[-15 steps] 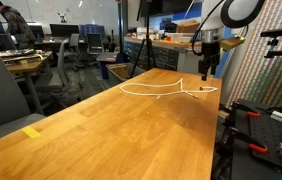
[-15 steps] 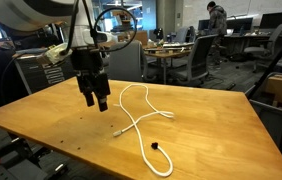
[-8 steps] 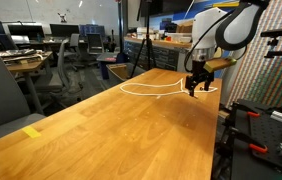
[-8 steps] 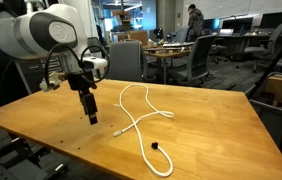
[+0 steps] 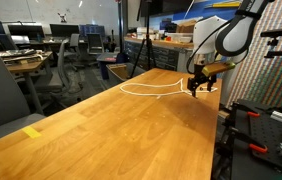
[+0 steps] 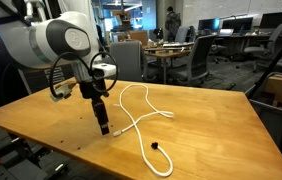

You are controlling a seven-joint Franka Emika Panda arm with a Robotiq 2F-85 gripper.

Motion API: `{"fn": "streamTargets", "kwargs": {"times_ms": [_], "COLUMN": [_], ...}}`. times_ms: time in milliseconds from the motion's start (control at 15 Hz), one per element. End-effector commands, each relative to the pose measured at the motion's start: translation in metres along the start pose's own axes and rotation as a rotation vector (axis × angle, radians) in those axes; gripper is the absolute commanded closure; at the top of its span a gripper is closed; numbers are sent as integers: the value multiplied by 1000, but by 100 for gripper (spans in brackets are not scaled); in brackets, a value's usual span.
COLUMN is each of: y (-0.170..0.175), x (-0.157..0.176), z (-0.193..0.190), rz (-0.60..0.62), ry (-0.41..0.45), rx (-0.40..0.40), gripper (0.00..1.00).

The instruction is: Tie the knot using the rope

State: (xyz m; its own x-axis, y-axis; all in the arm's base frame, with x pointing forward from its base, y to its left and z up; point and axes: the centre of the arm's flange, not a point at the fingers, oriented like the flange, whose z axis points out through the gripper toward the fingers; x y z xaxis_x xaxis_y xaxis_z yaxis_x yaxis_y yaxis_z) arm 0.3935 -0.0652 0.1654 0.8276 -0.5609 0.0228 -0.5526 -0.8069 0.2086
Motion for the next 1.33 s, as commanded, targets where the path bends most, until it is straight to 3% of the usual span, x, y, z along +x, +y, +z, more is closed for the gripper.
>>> {"fn": "streamTargets", "kwargs": {"times_ms": [0, 200, 267, 400, 1000, 1267], "y": [-5, -21, -25, -25, -10, -9], "x": [22, 35, 40, 49, 97, 90], "z": [42, 66, 71, 75, 69, 43], "rz": [89, 162, 181, 217, 258, 224], "ry": [-52, -73, -72, -71, 45, 5], "rx": [7, 23, 28, 27, 7, 78], "gripper": [0, 3, 26, 28, 97, 100]}}
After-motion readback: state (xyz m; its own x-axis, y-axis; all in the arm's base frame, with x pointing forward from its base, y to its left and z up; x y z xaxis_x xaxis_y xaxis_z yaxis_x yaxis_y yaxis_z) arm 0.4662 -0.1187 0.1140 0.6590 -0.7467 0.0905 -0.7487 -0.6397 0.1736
